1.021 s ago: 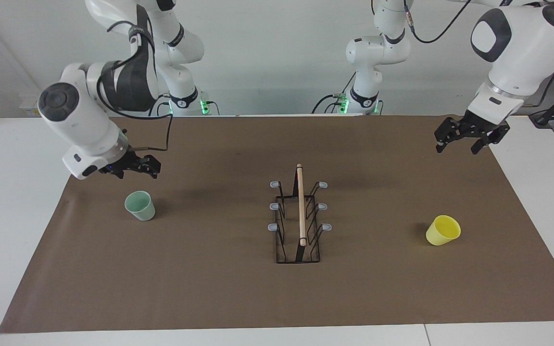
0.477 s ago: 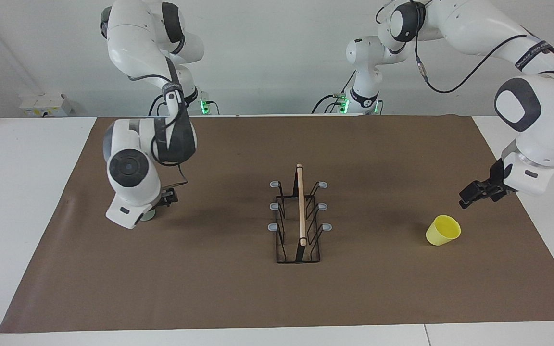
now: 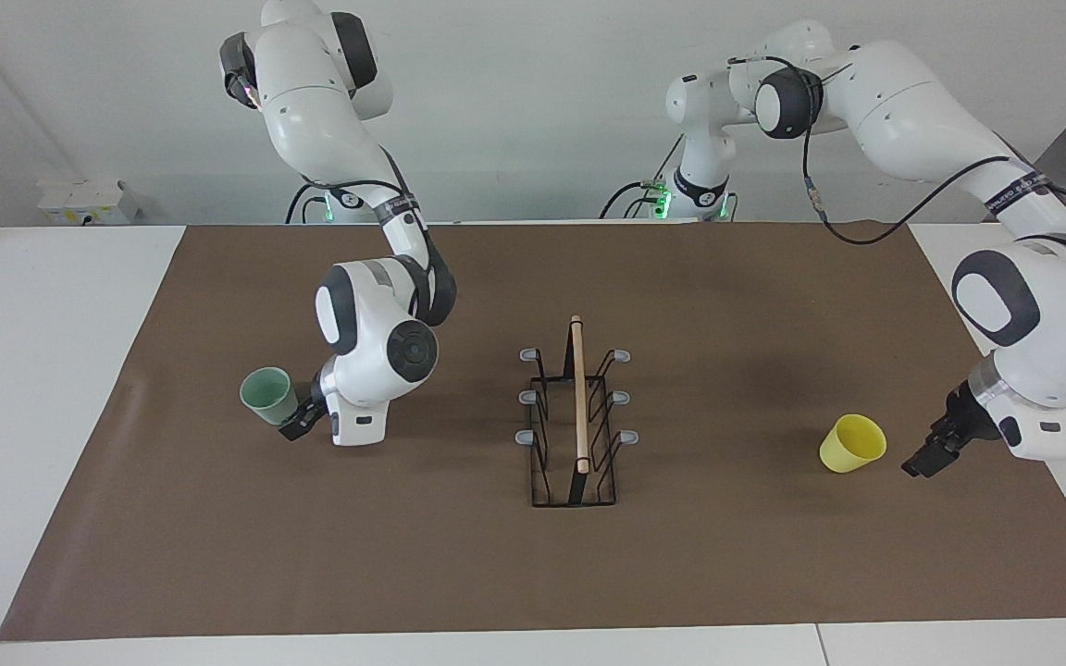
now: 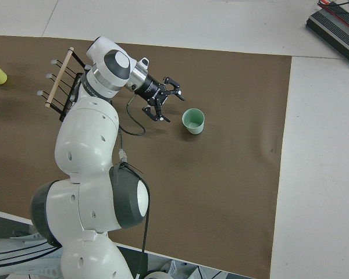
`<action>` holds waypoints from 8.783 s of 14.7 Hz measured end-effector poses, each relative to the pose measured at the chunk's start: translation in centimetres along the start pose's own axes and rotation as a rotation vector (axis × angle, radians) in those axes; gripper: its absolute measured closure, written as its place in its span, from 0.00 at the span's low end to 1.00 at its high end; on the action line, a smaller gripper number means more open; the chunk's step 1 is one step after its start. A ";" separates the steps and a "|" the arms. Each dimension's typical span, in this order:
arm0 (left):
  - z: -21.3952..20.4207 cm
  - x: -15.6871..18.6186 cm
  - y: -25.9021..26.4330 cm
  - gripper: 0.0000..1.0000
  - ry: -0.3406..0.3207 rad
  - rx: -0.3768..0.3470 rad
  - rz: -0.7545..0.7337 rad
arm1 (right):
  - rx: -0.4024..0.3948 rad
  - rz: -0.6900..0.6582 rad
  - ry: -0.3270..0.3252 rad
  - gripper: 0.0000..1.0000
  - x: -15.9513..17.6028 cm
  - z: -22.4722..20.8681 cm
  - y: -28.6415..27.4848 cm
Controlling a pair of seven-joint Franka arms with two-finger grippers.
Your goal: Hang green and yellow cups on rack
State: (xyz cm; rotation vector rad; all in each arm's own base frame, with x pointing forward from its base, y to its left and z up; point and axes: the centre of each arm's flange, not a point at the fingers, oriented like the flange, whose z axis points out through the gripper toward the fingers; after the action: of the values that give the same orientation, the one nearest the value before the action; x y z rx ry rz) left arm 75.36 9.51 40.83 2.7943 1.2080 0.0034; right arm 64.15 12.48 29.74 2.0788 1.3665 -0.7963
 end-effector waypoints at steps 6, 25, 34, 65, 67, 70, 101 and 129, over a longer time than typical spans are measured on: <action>3.3 3.7 -3.8 0.09 -0.141 -0.123 -0.536 | -0.178 -0.294 -0.190 0.00 2.5 2.4 -4.4; 12.7 0.1 -10.5 0.00 -0.565 -0.251 -0.969 | -0.402 -0.288 -0.397 0.11 3.8 8.8 -6.6; 13.3 -1.4 -10.2 0.00 -0.585 -0.284 -0.997 | -0.389 -0.184 -0.337 0.32 3.2 5.5 -5.1; -3.8 -32.9 7.6 0.33 0.298 0.003 -0.041 | 0.657 0.389 1.474 0.32 -13.8 -13.3 -4.0; -3.6 -37.1 9.5 0.33 0.385 -0.014 -0.052 | 0.684 0.402 1.594 0.32 -13.1 -13.1 -5.2; -3.4 -43.1 11.5 0.33 0.477 -0.043 -0.005 | 0.691 0.414 1.752 0.32 -13.1 -12.3 -6.5; -2.2 -41.8 9.3 0.00 0.617 0.091 0.392 | 0.379 0.460 2.311 0.32 0.8 -9.1 -15.7; -18.0 -19.9 -5.5 0.00 0.097 0.028 0.942 | 0.030 0.316 2.119 0.00 -4.0 -5.0 -11.3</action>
State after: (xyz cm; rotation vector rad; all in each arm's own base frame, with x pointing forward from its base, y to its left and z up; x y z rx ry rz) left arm 56.98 0.38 58.97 3.1062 -0.1890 0.1886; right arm 53.34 17.46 34.82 2.6839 1.4195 2.1469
